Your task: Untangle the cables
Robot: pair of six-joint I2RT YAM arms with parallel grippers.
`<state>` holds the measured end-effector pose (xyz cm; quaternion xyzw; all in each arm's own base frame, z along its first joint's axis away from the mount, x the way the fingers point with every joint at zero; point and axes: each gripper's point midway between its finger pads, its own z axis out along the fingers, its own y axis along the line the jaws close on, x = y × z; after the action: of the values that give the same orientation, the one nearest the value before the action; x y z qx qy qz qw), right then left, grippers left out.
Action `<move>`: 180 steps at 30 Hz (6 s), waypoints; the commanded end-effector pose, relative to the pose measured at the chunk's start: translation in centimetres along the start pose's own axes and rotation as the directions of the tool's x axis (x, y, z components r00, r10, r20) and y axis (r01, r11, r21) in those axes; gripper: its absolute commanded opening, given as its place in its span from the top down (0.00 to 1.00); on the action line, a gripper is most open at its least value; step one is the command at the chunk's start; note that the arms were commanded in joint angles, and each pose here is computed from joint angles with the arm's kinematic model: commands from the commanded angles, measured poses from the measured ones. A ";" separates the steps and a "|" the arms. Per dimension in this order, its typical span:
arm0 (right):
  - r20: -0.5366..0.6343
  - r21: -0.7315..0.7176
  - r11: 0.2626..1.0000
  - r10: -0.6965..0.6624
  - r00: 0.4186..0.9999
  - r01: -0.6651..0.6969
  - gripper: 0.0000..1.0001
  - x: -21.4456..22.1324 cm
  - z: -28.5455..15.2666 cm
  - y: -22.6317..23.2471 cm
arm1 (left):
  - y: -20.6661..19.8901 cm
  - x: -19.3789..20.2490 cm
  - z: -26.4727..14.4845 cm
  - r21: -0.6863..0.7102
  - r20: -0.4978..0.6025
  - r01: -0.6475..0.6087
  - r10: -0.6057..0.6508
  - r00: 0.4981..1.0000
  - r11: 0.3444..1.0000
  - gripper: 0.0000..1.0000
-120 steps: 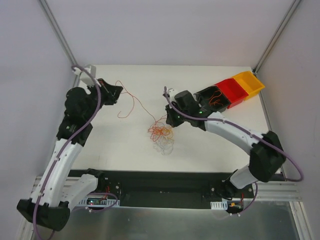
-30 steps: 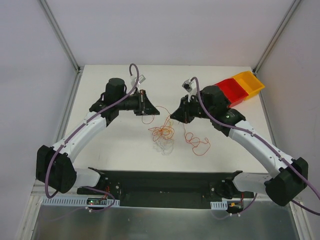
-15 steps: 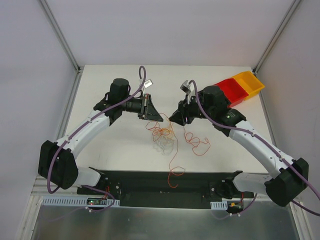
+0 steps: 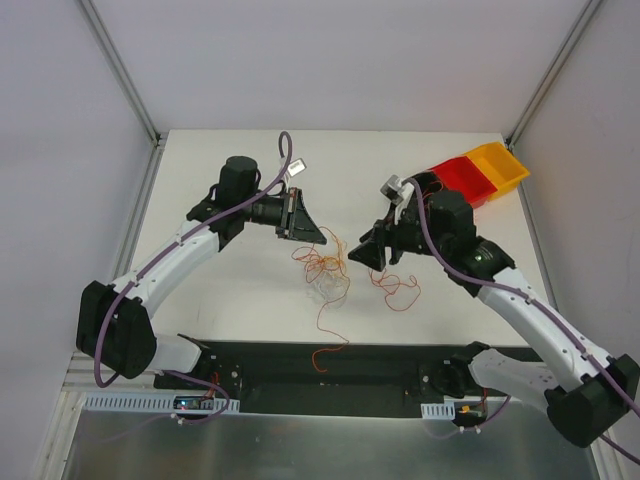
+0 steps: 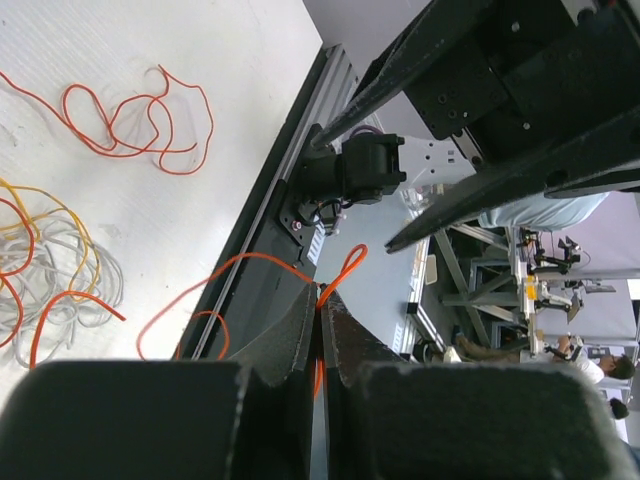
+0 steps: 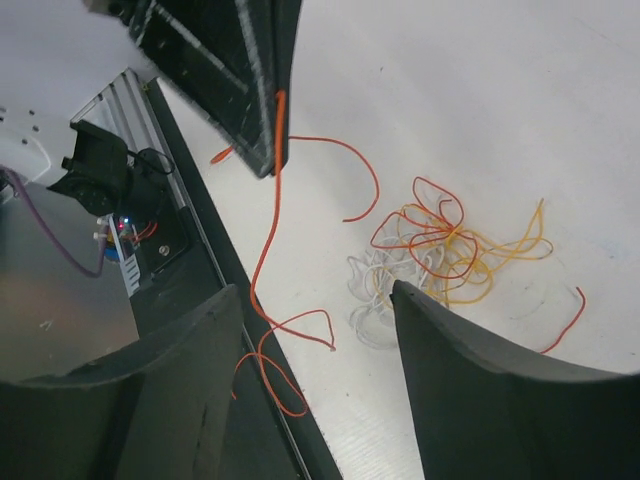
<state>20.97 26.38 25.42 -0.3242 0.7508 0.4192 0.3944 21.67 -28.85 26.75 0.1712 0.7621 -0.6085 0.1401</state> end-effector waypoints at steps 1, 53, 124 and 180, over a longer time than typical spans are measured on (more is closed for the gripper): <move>0.065 -0.106 0.993 -0.035 0.997 0.042 0.33 0.0 -0.9 2.3 | -3.3 -0.8 -0.6 0.073 0.009 -0.110 0.110 0.994 0.991 1.00; 0.389 0.357 0.921 0.006 0.921 -0.157 1.00 -17.1 -8.2 -4.1 | 3.6 -6.2 -1.1 -0.217 0.240 -0.016 0.069 0.968 0.976 0.26; 0.220 0.793 0.387 0.538 0.814 -0.470 1.00 3.4 -3.4 -38.1 | 2.3 -3.1 -5.2 -0.178 0.164 -0.198 0.228 0.960 0.964 0.12; 0.144 0.300 0.934 0.159 0.977 -0.196 0.99 -6.1 -9.3 -1.2 | -6.9 -2.2 1.5 -0.220 0.227 -0.583 0.623 0.749 0.782 0.18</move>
<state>23.24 17.59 29.88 -0.1159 0.8300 0.3184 0.4430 19.65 -32.15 28.79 0.2979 0.7250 -0.5011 0.3667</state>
